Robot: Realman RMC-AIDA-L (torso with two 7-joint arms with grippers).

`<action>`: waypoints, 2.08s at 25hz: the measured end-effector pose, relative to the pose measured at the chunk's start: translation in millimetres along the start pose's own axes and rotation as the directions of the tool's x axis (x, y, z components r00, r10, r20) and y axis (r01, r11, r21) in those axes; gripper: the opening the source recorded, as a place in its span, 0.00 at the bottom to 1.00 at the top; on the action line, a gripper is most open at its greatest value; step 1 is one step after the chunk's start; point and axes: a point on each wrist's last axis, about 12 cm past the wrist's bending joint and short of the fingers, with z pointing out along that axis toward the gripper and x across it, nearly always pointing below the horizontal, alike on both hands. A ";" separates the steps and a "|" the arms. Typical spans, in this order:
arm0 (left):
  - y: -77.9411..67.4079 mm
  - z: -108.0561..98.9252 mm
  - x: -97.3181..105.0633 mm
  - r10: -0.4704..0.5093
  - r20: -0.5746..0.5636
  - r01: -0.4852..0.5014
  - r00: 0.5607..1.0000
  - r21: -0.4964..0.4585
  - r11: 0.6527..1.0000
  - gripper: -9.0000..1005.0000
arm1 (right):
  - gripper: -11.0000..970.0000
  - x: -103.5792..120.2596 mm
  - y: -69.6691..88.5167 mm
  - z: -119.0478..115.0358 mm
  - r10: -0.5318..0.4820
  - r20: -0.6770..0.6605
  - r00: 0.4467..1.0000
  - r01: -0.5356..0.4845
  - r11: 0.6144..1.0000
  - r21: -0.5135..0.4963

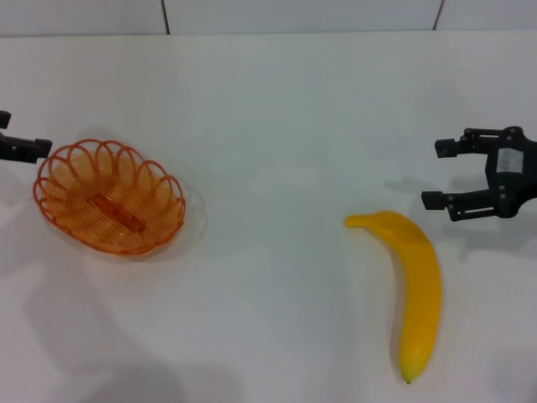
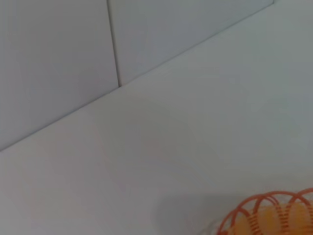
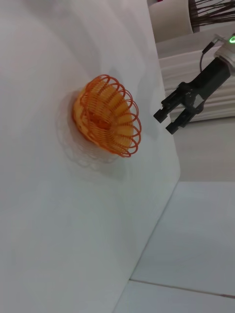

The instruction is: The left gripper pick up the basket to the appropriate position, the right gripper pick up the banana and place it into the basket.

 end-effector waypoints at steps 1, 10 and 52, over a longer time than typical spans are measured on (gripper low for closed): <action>0.0 1.1 0.9 -0.002 -0.003 0.002 1.000 -0.002 1.000 0.87 | 0.91 -0.1 0.0 0.4 0.001 0.001 1.000 -0.001 1.000 -0.001; -1.3 28.5 10.9 -0.021 -0.024 0.021 1.000 -0.005 1.000 0.87 | 0.91 0.3 -0.4 2.2 0.000 -0.015 1.000 0.000 1.000 -0.010; -13.6 74.7 9.7 0.010 -0.009 -0.010 1.000 0.003 1.000 0.54 | 0.91 0.9 0.9 9.8 0.010 -0.041 0.999 -0.011 1.000 -0.030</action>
